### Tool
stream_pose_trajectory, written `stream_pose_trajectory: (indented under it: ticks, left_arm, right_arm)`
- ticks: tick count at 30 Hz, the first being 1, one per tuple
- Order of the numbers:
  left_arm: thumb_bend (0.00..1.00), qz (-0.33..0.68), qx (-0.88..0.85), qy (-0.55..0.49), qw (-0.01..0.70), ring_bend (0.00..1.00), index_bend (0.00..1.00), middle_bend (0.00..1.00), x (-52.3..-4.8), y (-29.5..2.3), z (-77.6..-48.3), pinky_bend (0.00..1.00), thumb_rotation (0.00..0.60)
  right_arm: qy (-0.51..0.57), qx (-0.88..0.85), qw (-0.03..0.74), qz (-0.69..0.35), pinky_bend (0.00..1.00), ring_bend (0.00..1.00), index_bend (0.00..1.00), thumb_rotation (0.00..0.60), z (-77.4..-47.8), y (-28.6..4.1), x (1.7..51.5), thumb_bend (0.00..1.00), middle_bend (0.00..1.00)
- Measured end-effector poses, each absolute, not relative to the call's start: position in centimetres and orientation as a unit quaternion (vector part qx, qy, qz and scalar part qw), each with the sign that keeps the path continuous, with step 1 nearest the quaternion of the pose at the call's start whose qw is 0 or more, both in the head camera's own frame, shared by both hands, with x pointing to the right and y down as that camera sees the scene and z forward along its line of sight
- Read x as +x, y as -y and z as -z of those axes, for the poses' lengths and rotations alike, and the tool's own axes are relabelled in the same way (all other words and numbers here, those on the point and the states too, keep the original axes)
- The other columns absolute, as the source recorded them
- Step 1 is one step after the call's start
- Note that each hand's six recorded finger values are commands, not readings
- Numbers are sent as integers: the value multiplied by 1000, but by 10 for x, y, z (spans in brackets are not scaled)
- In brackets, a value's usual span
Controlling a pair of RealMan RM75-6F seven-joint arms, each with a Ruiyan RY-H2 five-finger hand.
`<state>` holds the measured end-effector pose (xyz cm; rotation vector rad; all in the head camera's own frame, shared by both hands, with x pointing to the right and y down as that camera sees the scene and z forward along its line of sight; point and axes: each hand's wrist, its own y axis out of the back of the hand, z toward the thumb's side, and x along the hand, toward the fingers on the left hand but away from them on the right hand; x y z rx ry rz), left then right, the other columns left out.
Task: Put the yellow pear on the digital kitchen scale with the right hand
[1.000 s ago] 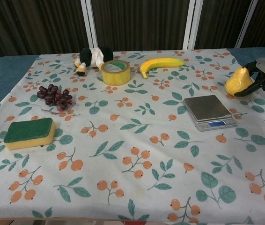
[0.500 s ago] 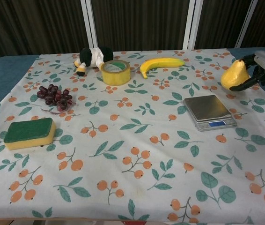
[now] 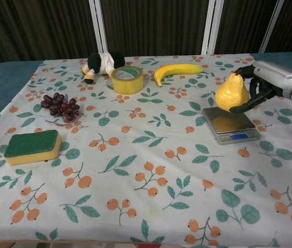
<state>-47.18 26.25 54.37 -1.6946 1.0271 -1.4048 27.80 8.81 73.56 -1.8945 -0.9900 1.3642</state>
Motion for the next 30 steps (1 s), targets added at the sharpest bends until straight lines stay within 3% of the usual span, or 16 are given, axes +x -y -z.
stream_pose_trajectory:
  ticks: [9, 17, 22, 30]
  left_arm:
    - [385, 542, -654, -398, 348, 78, 125, 95, -473, -262, -543, 339, 600]
    - [385, 542, -654, -397, 347, 78, 125, 95, -473, -262, -544, 339, 600]
    - [385, 542, -655, -396, 347, 78, 125, 95, -472, -262, -544, 339, 600]
    - [384, 543, -655, -395, 348, 78, 126, 95, -472, -262, -544, 339, 600]
  right_arm:
    - [329, -701, 325, -542, 736, 615, 720, 600, -735, -103, 278, 424, 615]
    - [298, -707, 306, -563, 441, 274, 407, 600, -741, -110, 281, 394, 350]
    - [290, -708, 305, -567, 251, 108, 272, 600, -738, -113, 282, 351, 224]
    - [294, -714, 307, -556, 134, 5, 100, 600, -725, -117, 283, 296, 115]
